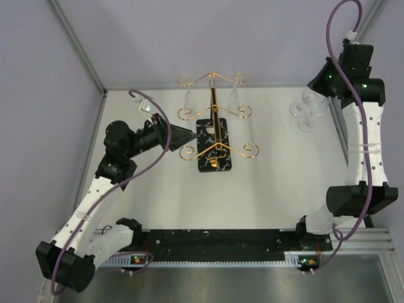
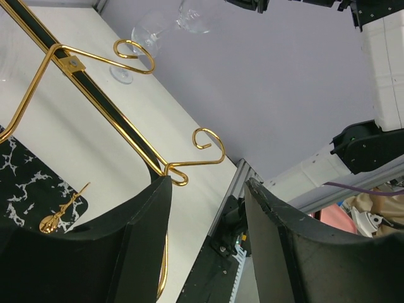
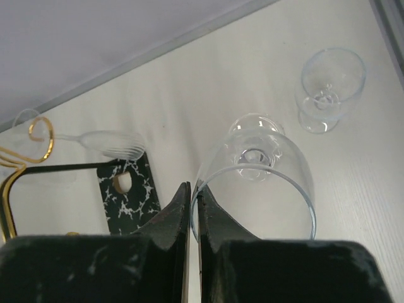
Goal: Take the wine glass off the wine glass rack
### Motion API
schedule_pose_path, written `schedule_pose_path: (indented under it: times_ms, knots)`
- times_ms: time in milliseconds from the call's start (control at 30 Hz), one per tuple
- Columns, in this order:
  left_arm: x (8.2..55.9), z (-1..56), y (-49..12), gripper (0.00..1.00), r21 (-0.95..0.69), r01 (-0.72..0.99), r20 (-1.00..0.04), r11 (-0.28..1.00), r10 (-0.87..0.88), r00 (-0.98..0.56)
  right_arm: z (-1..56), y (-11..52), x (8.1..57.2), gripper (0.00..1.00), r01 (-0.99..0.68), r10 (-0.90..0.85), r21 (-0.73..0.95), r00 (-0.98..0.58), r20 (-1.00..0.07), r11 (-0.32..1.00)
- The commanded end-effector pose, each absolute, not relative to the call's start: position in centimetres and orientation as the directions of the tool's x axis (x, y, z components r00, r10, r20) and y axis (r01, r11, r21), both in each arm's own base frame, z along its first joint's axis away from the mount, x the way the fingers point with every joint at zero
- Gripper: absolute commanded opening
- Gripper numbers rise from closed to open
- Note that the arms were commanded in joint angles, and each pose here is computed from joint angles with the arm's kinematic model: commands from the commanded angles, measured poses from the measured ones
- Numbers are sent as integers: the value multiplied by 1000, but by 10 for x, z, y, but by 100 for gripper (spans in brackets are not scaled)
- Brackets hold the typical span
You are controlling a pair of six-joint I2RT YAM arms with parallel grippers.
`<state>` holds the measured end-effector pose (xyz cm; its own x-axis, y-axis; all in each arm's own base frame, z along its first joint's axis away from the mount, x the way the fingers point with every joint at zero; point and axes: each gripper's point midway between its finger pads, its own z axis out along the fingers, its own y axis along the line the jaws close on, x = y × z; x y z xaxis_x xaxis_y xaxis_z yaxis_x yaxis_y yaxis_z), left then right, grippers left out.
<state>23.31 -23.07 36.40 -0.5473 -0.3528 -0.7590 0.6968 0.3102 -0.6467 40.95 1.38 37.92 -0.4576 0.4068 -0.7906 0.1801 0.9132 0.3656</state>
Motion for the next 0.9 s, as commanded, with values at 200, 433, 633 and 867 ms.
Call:
schedule_pose_path:
  times_ms: [200,433,633,867]
  knots:
    - [234,360,-238,54,-659,705,-748,262,-332,-575,326,-9,410,0,274,462,373,-530,-711,887]
    - [229,358,-237,54,-658,706,-749,262,-318,-581,288,-35,398,0,374,481,313,-550,-683,873]
    - [229,355,-238,54,-662,704,-746,258,-314,-587,273,-57,400,0,432,510,302,-530,-678,850]
    - [230,351,-238,54,-668,698,-742,259,-311,-595,258,-80,408,0,507,533,266,-508,-676,820]
